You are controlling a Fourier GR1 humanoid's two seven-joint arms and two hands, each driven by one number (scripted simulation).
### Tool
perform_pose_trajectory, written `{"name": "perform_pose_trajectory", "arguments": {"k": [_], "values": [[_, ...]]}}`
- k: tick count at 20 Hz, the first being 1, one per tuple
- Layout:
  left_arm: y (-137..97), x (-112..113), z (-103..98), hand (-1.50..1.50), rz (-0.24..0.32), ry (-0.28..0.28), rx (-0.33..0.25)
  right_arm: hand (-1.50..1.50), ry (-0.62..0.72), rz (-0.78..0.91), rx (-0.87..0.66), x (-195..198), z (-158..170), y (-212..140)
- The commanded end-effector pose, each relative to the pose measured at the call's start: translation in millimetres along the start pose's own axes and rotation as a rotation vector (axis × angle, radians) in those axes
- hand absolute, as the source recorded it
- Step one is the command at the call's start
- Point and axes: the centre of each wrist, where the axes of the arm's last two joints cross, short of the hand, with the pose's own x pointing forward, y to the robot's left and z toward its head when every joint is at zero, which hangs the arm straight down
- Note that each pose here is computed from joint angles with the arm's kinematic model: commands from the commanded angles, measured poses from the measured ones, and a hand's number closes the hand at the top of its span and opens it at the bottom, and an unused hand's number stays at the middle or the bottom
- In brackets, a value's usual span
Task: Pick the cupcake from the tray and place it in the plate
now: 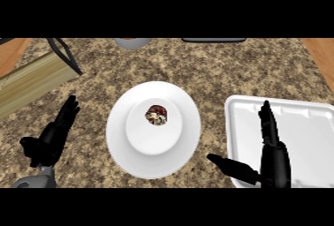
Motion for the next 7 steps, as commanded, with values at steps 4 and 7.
{"name": "perform_pose_trajectory", "arguments": {"k": [4,7], "values": [[-10,-7,-2,0.00,0.021,0.007,-0.007,-1.50,-0.003,-0.008,0.037,-57,16,-54],[13,-2,-2,0.00,-0.005,0.004,0.008,-1.50,-0.044,0.018,-0.002,-59,1,-61]]}}
